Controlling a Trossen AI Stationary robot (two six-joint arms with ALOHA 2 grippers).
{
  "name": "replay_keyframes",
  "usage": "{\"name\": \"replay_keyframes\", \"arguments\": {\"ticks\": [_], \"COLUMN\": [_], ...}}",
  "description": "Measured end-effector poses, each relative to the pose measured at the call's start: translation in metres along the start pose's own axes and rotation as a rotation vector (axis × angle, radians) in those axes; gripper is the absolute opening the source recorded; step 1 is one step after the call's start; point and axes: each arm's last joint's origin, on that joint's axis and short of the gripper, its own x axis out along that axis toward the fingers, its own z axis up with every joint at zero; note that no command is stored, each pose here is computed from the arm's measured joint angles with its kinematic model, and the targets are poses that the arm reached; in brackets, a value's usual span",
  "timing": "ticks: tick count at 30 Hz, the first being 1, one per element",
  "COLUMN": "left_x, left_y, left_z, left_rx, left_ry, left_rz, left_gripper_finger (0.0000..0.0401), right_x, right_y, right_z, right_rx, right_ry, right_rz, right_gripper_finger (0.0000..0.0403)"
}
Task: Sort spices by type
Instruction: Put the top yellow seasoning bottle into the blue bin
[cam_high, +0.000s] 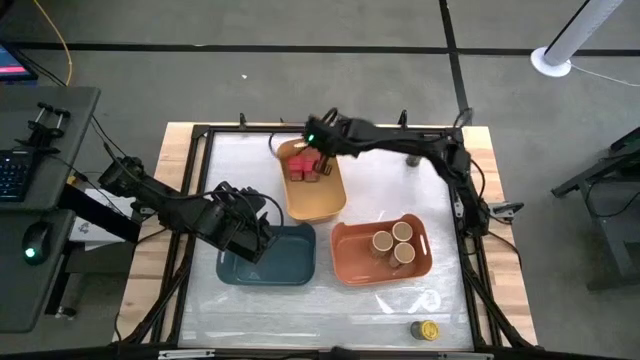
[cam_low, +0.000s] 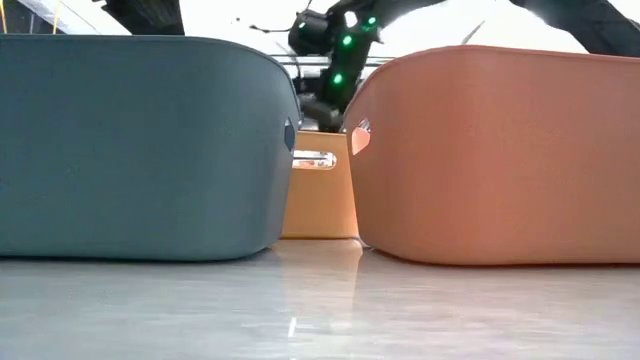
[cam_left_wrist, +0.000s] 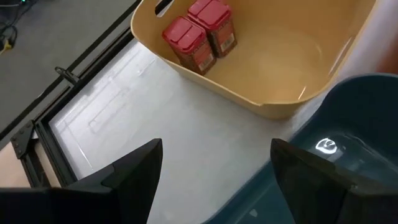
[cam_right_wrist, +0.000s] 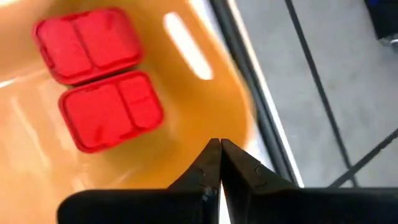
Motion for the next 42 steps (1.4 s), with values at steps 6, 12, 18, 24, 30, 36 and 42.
{"name": "replay_keyframes", "arguments": {"ticks": [6, 12, 18, 24, 30, 36, 42], "left_x": [-0.002, -0.002, 0.008, 0.032, 0.052, 0.051, 0.041], "left_y": [-0.001, -0.005, -0.009, -0.007, 0.002, -0.001, -0.009], "left_z": [-0.001, 0.002, 0.019, 0.055, 0.081, 0.078, 0.069], "left_rx": [-0.007, -0.052, -0.065, -0.014, 0.019, 0.005, -0.007], "left_ry": [-0.006, -0.047, -0.081, -0.14, -0.091, -0.049, -0.045], "left_rz": [-0.01, -0.041, -0.086, -0.135, -0.285, -0.331, -0.346], "left_gripper_finger": [0.0282, 0.0282, 0.0282, 0.0282, 0.0282, 0.0282, 0.0282], "right_x": [-0.026, -0.047, -0.075, -0.097, -0.098, -0.08, -0.067], "right_y": [-0.066, -0.118, -0.132, -0.13, -0.139, -0.144, -0.145], "right_z": [-0.016, -0.075, -0.173, -0.238, -0.251, -0.251, -0.25], "right_rx": [0.17, 0.347, 0.591, 0.875, 0.996, 0.987, 0.926], "right_ry": [0.001, 0.061, 0.102, 0.08, 0.066, 0.133, 0.177], "right_rz": [0.055, 0.021, -0.023, -0.047, 0.004, 0.028, 0.031], "right_gripper_finger": [0.0, 0.0, 0.0, 0.0, 0.0022, 0.0124, 0.0233]}}
